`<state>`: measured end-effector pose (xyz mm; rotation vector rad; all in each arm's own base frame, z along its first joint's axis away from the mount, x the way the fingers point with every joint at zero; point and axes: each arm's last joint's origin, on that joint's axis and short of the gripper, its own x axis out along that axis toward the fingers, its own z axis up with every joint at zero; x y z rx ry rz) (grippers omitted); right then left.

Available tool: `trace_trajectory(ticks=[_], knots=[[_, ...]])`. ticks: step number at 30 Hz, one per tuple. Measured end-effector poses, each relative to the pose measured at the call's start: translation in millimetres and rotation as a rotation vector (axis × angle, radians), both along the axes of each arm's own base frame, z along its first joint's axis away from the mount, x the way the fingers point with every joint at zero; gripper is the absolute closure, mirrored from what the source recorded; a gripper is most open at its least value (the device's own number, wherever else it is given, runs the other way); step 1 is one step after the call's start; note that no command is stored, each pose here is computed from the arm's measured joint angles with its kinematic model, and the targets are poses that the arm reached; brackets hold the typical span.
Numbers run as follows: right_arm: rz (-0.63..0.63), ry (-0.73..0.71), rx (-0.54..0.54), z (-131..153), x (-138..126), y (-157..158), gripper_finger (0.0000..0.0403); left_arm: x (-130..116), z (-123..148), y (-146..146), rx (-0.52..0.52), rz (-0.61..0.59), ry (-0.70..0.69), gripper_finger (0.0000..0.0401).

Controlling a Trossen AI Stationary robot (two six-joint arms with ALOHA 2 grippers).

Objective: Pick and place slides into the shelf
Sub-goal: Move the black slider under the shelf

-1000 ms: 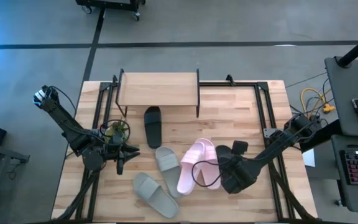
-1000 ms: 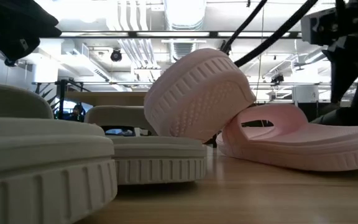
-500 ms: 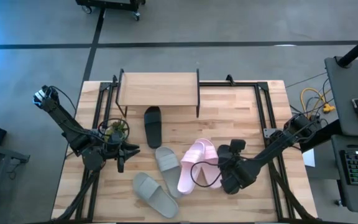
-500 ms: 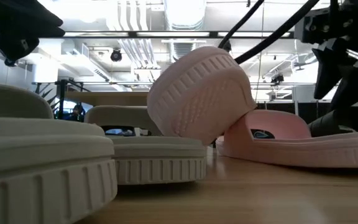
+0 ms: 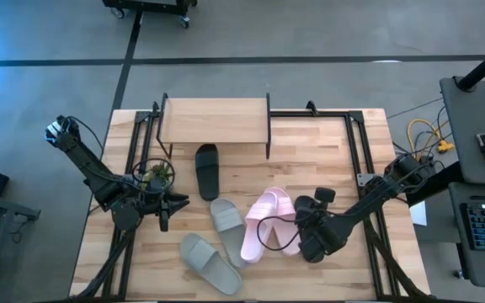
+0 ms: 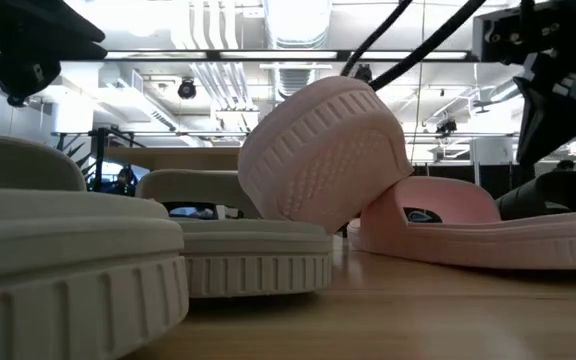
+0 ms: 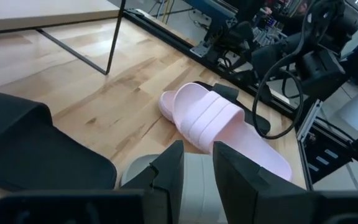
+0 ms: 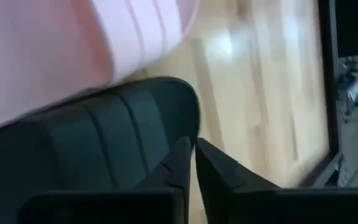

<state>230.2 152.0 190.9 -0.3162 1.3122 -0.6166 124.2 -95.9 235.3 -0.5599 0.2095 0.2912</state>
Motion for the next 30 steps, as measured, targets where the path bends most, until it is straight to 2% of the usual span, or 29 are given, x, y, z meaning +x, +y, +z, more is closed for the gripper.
trace_trajectory(ticks=[4, 8, 13, 15, 17, 20, 25, 30], knots=[[-0.066, -0.007, -0.01, 11, -4, -1, 0.0394, 0, 0, 0, 0.0, 0.002, -0.001, 0.0329], [-0.055, -0.091, 0.064, 34, -12, 3, 0.0394, 0, 0, 0, 0.001, 0.001, -0.001, 0.0329], [-0.045, -0.121, 0.292, 45, -28, 10, 0.0389, 0, 0, 0, 0.005, 0.001, 0.001, 0.0329], [-0.041, -0.104, 0.4, 42, -32, 12, 0.0374, 1, -1, -1, 0.015, -0.001, 0.007, 0.0329], [-0.036, -0.078, 0.464, 39, -34, 13, 0.0351, 1, -2, -1, 0.023, -0.002, 0.014, 0.0329], [-0.017, -0.057, 0.454, 35, -36, 11, 0.0305, 3, -5, -3, 0.036, -0.003, 0.026, 0.0329], [0.103, -0.009, 0.386, 29, -34, 9, 0.0223, 6, -9, -6, 0.056, -0.013, 0.054, 0.0329], [0.192, 0.066, 0.334, 15, -30, 12, 0.0172, 9, -14, -10, 0.063, -0.029, 0.082, 0.0329]])
